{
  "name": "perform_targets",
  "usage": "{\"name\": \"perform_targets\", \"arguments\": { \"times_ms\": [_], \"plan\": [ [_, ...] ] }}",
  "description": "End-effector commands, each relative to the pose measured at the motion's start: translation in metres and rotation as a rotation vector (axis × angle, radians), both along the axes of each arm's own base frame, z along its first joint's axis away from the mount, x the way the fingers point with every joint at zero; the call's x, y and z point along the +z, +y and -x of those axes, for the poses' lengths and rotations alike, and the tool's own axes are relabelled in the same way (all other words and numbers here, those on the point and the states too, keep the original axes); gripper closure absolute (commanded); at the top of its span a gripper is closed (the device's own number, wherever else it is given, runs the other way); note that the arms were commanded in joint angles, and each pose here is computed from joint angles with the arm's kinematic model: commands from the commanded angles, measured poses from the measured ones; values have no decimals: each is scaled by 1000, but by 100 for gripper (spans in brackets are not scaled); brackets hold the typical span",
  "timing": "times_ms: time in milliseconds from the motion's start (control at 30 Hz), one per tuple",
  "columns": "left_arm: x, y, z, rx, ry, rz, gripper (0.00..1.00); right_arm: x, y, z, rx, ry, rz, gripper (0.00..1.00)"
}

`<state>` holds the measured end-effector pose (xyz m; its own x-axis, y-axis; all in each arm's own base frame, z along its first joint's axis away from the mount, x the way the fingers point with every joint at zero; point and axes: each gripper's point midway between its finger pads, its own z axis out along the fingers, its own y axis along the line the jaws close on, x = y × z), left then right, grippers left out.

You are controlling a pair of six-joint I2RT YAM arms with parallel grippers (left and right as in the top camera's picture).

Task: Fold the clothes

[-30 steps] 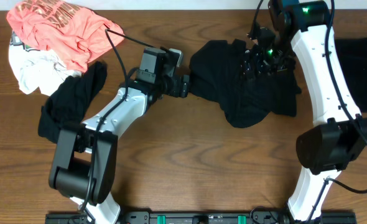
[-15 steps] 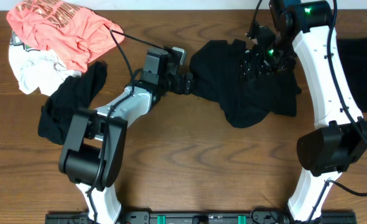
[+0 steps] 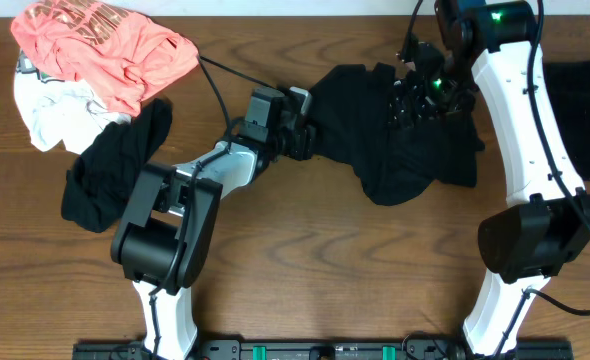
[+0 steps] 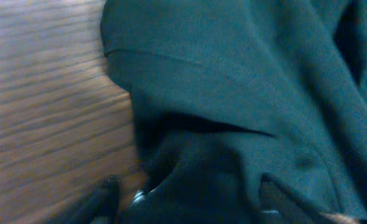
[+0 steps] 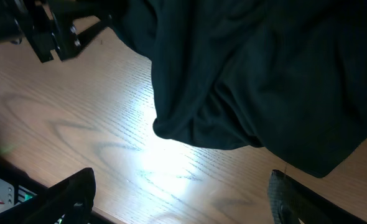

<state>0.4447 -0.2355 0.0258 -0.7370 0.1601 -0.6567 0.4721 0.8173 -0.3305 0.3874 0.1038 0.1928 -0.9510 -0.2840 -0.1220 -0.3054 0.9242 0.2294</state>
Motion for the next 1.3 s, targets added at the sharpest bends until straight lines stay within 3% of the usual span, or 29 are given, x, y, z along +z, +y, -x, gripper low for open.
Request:
{"name": "perform_targets", "arguments": {
  "times_ms": [0,67,167,333,533,900,1267],
  "plan": [
    [-6,-1,4,9,26,13,79,11,-2,1,11,-31,-14,15],
    [-6,0,3,16,32,18,89,11,-2,1,10,-32,-9,15],
    [-5,0,3,17,30,19,94,10,-5,1,8,-33,9,15],
    [10,11,-4,60,19,40,94,10,-9,0,-1,-34,12,18],
    [67,43,-11,135,-32,70,94,10,-21,-3,-77,-21,9,20],
    [199,92,18,238,-236,53,94,9,-11,11,-77,34,-2,21],
    [210,134,32,395,-263,-112,94,-21,19,38,-3,157,-15,24]
  ]
}}
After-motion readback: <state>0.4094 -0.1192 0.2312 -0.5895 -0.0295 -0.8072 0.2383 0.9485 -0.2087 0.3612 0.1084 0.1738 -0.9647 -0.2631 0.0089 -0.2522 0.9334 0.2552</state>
